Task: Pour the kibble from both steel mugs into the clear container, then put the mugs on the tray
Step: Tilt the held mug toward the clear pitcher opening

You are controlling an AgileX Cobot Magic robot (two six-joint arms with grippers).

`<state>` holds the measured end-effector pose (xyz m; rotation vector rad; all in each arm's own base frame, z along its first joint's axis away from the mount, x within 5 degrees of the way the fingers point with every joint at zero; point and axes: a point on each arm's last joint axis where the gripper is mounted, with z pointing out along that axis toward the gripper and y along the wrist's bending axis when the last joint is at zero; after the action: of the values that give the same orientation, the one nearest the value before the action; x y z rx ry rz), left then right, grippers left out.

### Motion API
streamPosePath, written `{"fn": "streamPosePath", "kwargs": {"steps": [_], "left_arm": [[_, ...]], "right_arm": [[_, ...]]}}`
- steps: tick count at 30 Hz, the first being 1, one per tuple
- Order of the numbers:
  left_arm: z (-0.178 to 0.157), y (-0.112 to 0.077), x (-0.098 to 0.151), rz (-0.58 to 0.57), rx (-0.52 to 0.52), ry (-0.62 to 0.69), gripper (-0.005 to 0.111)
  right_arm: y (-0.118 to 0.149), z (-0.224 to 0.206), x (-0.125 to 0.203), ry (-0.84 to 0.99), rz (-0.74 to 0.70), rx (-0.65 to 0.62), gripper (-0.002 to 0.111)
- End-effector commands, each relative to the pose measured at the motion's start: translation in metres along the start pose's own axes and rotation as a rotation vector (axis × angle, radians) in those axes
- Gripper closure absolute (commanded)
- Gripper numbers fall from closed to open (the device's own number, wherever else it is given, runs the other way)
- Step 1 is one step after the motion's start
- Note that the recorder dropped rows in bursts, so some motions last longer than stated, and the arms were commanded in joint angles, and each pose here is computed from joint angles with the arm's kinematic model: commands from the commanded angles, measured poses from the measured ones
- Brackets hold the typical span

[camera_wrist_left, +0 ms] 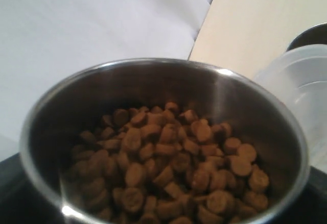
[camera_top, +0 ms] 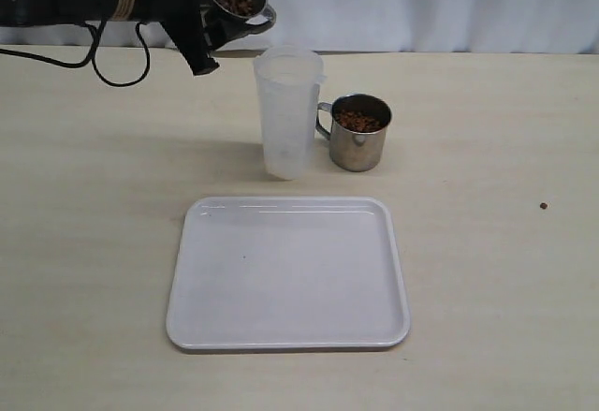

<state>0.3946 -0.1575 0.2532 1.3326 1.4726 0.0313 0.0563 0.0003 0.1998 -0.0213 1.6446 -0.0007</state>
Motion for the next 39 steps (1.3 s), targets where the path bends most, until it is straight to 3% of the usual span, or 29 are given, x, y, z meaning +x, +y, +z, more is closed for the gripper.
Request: {"fn": "streamPosePath", "kwargs": {"steps": [1,9,39], "left_arm": [[-0.0016,0.0028,-0.0067,0.042,-0.009,-0.016,0.107],[0.0007,-0.0012,-0.0112,0.132,-0.007,-0.011,0.107],[0.0009,0.0052,-0.0153,0.203,-0.05,0.021,0.107]], "right_arm": [[0.0002,0.0001,0.001,-0.003,-0.001,-0.003,0.103],[0.0002,0.0001,0.001,-0.003,-0.001,-0.003,0.103],[0.0002,0.0001,0.001,-0.003,-0.001,-0.003,0.103]]}}
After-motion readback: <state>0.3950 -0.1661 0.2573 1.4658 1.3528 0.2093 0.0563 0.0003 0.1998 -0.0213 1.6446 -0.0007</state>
